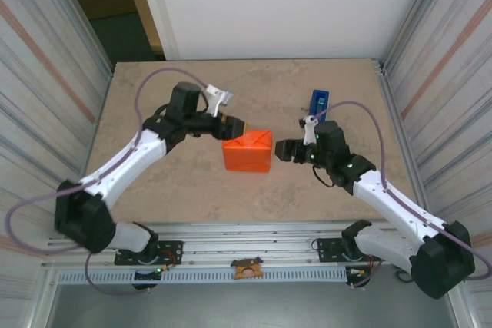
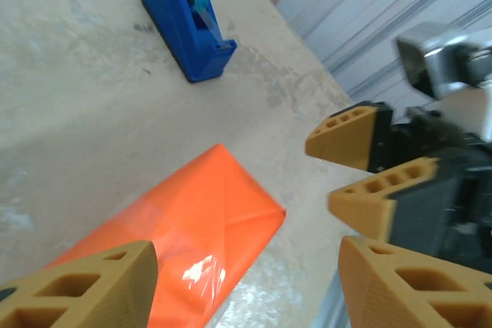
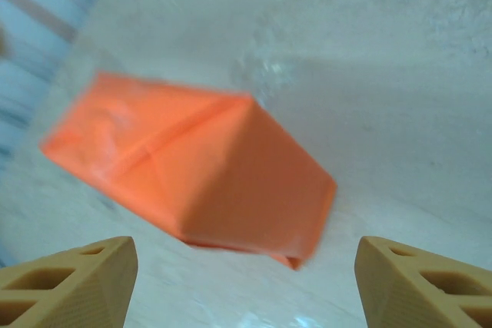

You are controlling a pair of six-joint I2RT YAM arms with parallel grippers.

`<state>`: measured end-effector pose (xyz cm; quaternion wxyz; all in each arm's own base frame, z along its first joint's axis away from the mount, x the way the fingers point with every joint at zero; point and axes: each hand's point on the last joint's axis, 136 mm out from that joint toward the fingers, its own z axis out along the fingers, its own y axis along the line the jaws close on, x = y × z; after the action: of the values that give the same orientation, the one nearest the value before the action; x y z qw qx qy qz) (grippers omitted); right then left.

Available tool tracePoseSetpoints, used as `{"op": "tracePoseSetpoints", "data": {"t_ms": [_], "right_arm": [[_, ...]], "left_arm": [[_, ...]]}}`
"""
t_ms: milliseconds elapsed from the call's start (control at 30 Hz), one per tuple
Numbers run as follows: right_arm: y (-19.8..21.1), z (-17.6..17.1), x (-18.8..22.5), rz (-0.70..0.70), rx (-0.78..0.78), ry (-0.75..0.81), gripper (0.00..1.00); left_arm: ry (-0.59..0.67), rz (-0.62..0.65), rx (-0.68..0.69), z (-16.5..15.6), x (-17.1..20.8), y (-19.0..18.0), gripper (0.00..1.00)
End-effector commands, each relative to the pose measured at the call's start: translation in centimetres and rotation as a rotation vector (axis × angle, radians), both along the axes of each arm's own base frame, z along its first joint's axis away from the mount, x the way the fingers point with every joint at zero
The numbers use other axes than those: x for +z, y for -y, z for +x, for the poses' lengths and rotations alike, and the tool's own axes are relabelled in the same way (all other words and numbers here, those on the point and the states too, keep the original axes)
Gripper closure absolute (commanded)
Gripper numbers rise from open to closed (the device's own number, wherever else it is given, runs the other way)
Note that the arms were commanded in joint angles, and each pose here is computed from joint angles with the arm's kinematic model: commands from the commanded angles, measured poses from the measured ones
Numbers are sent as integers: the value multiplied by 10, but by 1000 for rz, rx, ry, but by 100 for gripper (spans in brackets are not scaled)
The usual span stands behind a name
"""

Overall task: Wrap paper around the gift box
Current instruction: Stick the wrapping paper to the gift box, then lay the gift box flat at the center of the table.

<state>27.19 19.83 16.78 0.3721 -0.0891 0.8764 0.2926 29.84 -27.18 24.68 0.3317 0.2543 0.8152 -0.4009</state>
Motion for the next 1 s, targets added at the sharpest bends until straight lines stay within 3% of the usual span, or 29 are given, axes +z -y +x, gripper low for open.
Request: {"op": "tracePoseSetpoints", "data": {"t_ms": [0, 100, 267, 400, 533, 800, 967], "right_arm": [[-12, 6, -9, -105, 136, 174, 26], [-31, 1, -21, -105, 244, 235, 26], [-50, 12, -30, -111, 293, 282, 26], [-61, 35, -26, -71, 319, 295, 27], [-58, 58, -24, 44, 300, 208, 30], [-63, 97, -39, 98, 294, 70, 34], [-56, 139, -47, 205, 210, -25, 37]], "left_arm": [[135, 73, 52, -4, -31, -30, 37], [180, 100, 72, -18, -62, -50, 37], [294, 111, 7, -37, -93, -56, 31], [362, 107, 15, -26, -103, -53, 27], [240, 117, 12, -6, -102, -48, 28], [21, -82, 60, 65, -99, -40, 42], [-97, -142, 49, 103, -100, -33, 42]]}}
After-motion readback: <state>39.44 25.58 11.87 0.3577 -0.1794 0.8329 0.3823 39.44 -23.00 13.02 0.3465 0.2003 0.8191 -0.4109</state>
